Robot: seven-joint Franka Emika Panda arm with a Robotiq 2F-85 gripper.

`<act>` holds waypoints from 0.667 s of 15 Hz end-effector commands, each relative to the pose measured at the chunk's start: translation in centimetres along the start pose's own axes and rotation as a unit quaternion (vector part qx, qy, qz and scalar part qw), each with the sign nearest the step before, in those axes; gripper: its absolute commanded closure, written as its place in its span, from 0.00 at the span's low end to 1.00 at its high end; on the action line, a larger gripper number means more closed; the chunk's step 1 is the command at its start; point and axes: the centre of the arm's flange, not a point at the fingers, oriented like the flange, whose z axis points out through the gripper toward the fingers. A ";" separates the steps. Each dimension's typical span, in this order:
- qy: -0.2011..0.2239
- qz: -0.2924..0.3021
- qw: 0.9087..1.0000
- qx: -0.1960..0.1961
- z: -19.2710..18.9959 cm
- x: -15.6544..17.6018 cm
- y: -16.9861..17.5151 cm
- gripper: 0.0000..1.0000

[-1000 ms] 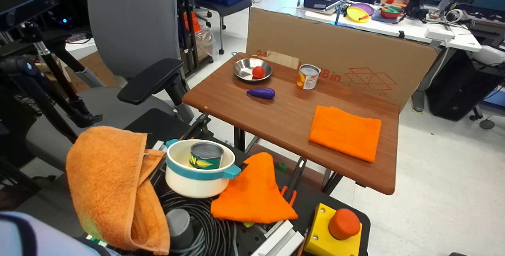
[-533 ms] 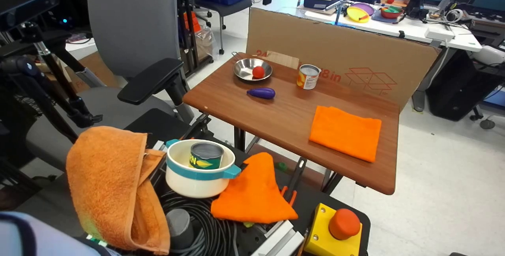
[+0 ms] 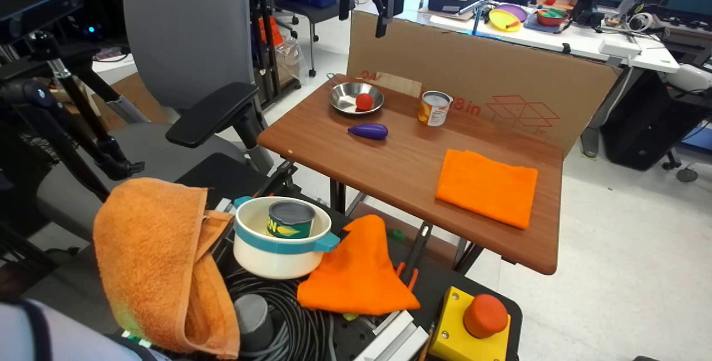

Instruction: Remove the orange ball from the silver plate and move it to the right side of the table

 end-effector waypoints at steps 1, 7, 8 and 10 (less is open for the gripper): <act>-0.002 -0.002 1.000 -0.025 3.1 3.6 -2.2 0.00; -0.023 -0.011 0.998 -0.063 8.9 5.4 -3.1 0.00; -0.027 -0.011 0.997 -0.066 9.6 5.7 -3.2 0.00; -0.035 -0.012 0.997 -0.073 11.1 6.3 -3.2 0.00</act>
